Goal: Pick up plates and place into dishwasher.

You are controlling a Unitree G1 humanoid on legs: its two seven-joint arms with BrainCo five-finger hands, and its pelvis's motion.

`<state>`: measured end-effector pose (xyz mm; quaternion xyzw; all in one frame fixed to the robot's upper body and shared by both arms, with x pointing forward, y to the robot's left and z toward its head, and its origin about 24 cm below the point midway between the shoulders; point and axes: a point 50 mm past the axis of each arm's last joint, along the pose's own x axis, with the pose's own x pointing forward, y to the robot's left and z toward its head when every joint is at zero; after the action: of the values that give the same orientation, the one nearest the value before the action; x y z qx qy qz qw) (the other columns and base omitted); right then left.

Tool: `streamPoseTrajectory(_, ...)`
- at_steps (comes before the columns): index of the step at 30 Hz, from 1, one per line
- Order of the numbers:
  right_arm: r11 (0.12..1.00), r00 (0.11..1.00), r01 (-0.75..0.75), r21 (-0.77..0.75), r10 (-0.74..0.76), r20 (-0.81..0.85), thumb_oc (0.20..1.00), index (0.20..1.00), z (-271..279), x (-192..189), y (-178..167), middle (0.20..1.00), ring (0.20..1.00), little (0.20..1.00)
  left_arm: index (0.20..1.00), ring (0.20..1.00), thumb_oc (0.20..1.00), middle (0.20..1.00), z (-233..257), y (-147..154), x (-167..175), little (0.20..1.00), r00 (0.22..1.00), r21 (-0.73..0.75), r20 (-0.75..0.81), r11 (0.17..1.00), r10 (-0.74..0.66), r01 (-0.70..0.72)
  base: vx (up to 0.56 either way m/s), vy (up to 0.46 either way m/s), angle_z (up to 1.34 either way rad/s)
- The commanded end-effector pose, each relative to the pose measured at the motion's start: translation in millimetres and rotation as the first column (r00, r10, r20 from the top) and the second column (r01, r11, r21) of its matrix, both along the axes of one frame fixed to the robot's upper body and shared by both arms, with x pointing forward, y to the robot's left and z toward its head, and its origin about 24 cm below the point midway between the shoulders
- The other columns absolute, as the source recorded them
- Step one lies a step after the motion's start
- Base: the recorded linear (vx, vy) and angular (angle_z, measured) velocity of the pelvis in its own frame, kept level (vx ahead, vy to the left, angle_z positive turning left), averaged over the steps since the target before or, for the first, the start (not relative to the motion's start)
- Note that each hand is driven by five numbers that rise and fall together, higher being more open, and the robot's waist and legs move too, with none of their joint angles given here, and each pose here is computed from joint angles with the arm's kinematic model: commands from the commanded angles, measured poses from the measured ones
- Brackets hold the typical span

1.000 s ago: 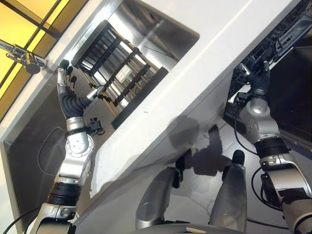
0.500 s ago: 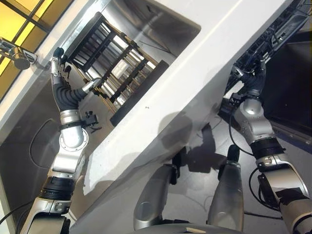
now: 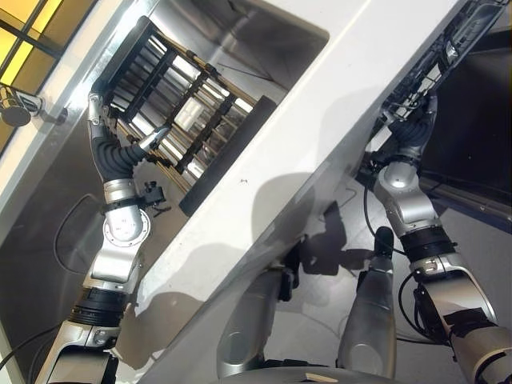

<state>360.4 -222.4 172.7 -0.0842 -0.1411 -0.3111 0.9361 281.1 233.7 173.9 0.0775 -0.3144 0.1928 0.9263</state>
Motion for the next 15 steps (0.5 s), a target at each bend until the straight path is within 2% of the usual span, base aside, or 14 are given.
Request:
streamPoseTrajectory(1, 0.994, 0.976, 0.068, -0.085, -0.049, 0.212, 1.000, 1.000, 45, -14, -2, 1.000, 1.000, 1.000, 1.000, 1.000, 1.000, 1.000, 17, 5, -7, 1.000, 0.992, -0.023, 0.124, 0.999, 0.039, -0.037, -0.03, 0.043, -0.11)
streamPoseTrajectory(6, 0.970, 0.951, 0.182, -0.160, -0.132, 0.279, 1.000, 1.000, 49, -31, -6, 1.000, 1.000, 1.000, 1.000, 1.000, 1.000, 1.000, 12, 7, -11, 1.000, 0.992, -0.045, 0.120, 0.998, 0.048, -0.043, -0.03, 0.044, -0.04)
streamPoseTrajectory(15, 0.959, 0.949, 0.247, -0.138, -0.211, 0.232, 1.000, 1.000, 20, -51, -25, 1.000, 1.000, 1.000, 1.000, 1.000, 1.000, 1.000, 3, 12, -17, 1.000, 0.993, -0.051, 0.113, 0.998, 0.046, -0.041, -0.01, -0.002, -0.08)
